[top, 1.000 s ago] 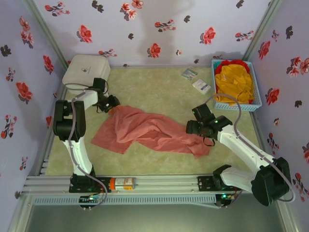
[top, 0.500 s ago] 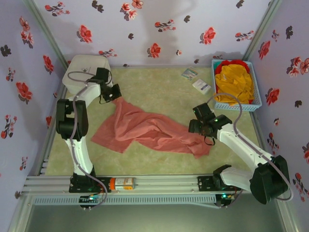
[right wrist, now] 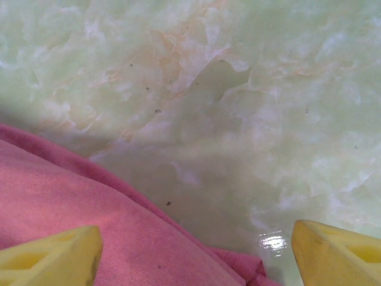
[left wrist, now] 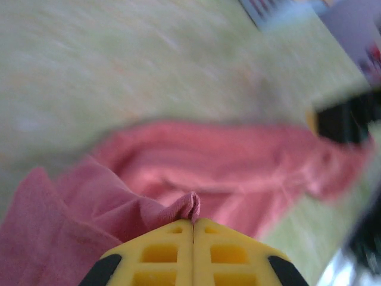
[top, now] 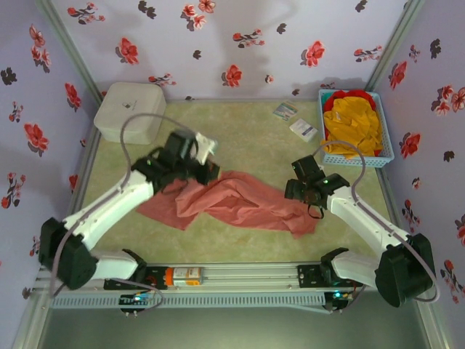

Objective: Fold and stack the t-shirts

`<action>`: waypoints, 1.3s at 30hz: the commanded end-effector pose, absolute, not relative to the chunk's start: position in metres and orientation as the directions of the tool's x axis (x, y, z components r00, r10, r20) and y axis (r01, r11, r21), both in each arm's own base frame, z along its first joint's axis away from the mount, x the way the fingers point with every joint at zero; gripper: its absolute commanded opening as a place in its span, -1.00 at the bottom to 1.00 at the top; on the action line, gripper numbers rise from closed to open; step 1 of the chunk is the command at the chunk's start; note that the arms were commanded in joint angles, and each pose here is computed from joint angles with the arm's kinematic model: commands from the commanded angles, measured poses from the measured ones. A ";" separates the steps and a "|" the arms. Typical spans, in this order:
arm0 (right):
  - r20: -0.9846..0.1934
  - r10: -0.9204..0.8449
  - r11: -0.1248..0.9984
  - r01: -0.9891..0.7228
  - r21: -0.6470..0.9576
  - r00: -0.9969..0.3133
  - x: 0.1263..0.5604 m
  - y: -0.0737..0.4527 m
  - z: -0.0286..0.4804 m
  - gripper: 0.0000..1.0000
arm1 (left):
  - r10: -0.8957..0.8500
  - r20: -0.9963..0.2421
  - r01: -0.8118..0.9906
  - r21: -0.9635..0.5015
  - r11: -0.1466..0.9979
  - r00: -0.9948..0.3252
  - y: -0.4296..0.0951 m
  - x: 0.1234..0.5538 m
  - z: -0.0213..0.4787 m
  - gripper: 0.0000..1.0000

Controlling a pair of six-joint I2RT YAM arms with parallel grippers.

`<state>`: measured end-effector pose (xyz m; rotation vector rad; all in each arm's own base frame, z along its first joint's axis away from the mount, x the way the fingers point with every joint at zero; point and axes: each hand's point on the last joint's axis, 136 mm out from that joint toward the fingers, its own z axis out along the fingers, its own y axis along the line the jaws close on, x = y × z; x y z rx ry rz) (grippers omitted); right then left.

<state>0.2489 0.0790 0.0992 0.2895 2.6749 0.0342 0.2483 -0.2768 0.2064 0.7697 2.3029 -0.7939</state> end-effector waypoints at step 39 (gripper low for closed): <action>-0.278 0.302 0.953 0.290 0.083 -0.912 0.216 0.066 0.069 0.71 | 0.390 -0.865 0.606 0.131 0.785 -0.317 -0.237 0.463 0.333 -1.00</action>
